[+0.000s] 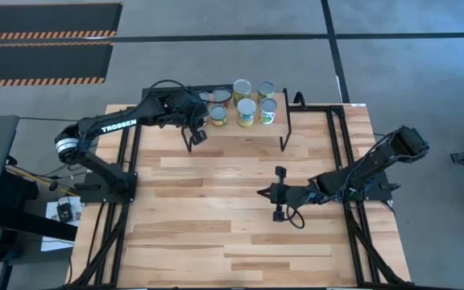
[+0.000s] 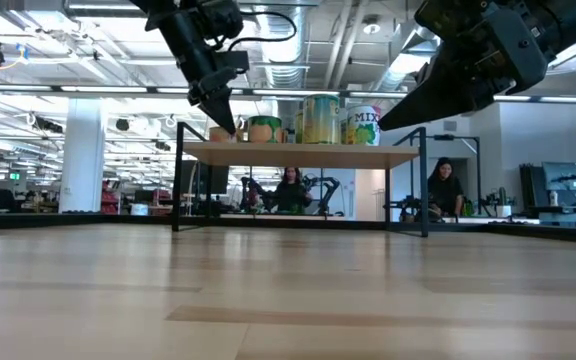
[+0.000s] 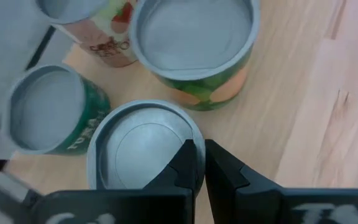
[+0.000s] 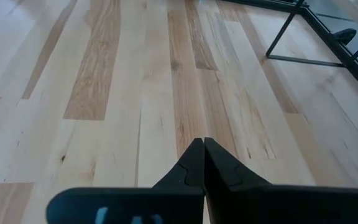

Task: Pick and place cans onto a shelf
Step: Put the orange can on the shelf

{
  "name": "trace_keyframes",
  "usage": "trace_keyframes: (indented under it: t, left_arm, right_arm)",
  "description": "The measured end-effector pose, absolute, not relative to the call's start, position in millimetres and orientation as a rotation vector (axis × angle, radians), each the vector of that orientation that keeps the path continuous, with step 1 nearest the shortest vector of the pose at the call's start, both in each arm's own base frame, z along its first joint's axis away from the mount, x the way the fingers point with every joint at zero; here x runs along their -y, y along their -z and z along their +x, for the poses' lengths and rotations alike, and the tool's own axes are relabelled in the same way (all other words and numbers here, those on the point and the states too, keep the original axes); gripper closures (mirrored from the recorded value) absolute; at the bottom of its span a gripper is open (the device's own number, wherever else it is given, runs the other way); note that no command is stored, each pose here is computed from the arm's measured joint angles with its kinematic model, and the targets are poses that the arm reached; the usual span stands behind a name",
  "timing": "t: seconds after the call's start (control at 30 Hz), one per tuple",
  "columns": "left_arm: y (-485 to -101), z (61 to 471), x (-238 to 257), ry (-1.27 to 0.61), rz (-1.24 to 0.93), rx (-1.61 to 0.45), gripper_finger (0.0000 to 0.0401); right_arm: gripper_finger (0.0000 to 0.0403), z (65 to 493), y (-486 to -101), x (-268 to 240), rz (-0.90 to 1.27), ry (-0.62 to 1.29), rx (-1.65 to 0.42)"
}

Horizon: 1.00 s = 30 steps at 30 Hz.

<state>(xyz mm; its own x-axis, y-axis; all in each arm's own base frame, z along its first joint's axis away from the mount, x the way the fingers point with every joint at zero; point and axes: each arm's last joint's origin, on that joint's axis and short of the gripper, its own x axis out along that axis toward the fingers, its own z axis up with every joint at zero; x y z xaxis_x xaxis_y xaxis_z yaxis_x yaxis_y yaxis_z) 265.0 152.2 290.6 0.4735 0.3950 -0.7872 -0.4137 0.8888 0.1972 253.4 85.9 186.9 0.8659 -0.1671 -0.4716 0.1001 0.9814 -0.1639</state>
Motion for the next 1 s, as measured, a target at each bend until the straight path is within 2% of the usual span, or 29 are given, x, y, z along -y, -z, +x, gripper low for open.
trace_keyframes:
  t: [1.0]
  left_arm:
    - [-285.7, 268.8, -154.5, -0.512, -0.035, -0.963, 0.0397]
  right_arm:
    - [0.0387, 253.3, -186.6, -86.2, -0.136, 0.139, -0.507]
